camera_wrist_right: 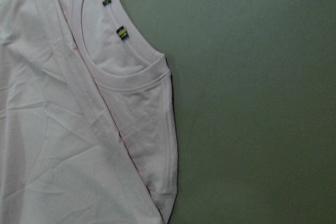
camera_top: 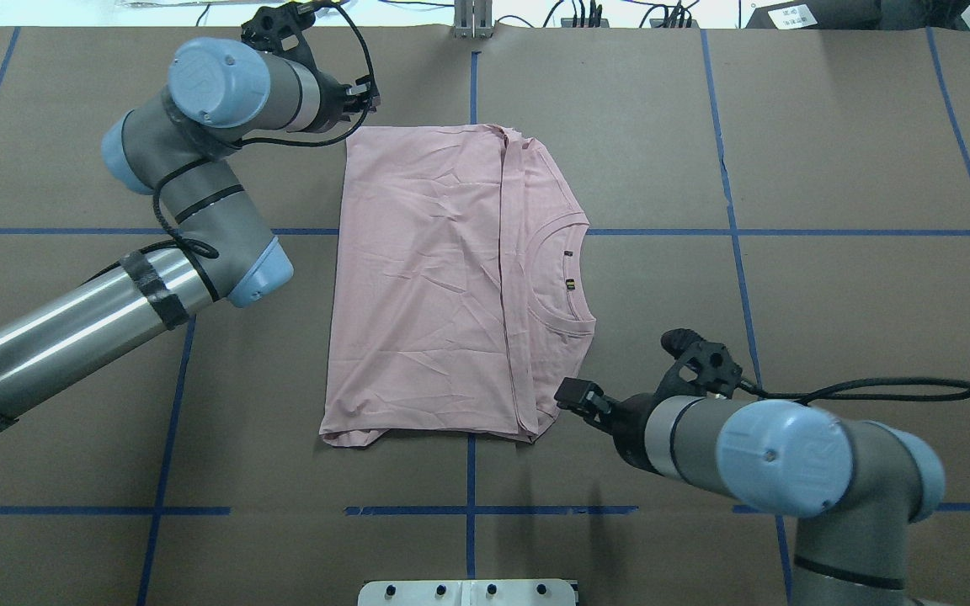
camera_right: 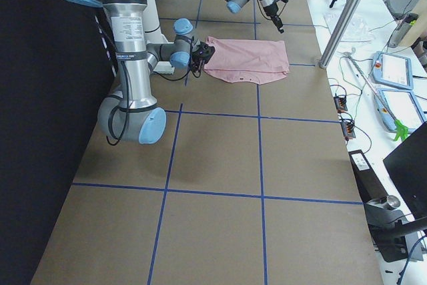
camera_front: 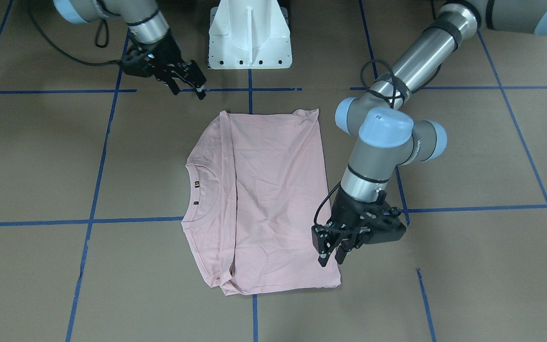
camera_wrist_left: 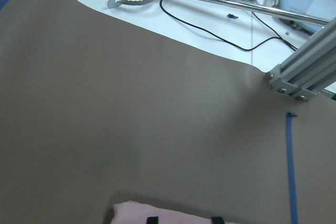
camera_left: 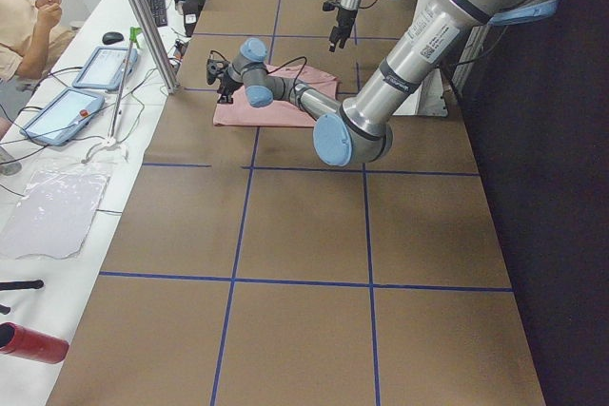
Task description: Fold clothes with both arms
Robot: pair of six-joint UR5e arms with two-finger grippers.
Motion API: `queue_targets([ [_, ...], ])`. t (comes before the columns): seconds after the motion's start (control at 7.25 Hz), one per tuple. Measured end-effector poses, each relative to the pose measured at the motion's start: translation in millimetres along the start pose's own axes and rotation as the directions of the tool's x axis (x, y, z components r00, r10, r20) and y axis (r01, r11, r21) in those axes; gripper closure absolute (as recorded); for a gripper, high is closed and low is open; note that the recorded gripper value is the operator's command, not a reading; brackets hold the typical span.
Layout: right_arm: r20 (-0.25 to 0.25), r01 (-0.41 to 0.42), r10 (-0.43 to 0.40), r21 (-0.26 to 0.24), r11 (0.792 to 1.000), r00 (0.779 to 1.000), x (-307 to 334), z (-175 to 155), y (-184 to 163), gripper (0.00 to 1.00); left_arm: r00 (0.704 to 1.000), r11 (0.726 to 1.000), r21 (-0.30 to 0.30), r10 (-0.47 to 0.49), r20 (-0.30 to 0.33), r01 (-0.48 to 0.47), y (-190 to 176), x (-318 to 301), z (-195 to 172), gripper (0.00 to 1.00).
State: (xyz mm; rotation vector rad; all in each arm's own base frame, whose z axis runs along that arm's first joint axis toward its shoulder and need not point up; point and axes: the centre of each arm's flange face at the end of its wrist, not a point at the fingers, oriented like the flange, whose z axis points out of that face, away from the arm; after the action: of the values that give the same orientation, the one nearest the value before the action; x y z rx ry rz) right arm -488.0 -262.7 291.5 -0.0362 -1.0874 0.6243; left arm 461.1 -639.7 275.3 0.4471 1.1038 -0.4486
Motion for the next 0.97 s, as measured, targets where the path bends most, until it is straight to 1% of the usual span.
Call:
queue_targets([
  [0.14,-0.003,-0.029,0.03,0.032,0.999,1.0,-4.8,23.8,17.2,0.15,1.0,1.0,-0.028,0.002,-0.018,-0.002,6.7,-8.3,-11.0,0.52],
  [0.28,-0.014,-0.041,0.042,0.055,0.998,0.999,-13.5,41.9,29.7,0.21,1.0,0.999,-0.041,0.002,-0.026,-0.003,9.7,-11.9,-15.8,0.52],
  [0.55,-0.053,-0.045,0.05,0.089,0.995,0.997,-31.4,55.5,40.8,0.25,1.0,0.999,-0.047,0.002,-0.028,-0.003,11.2,-14.2,-18.0,0.52],
  [0.97,-0.09,-0.042,0.053,0.121,0.992,0.995,-37.6,67.1,37.1,0.29,1.0,0.999,-0.049,0.002,-0.028,-0.003,11.6,-15.2,-18.1,0.52],
])
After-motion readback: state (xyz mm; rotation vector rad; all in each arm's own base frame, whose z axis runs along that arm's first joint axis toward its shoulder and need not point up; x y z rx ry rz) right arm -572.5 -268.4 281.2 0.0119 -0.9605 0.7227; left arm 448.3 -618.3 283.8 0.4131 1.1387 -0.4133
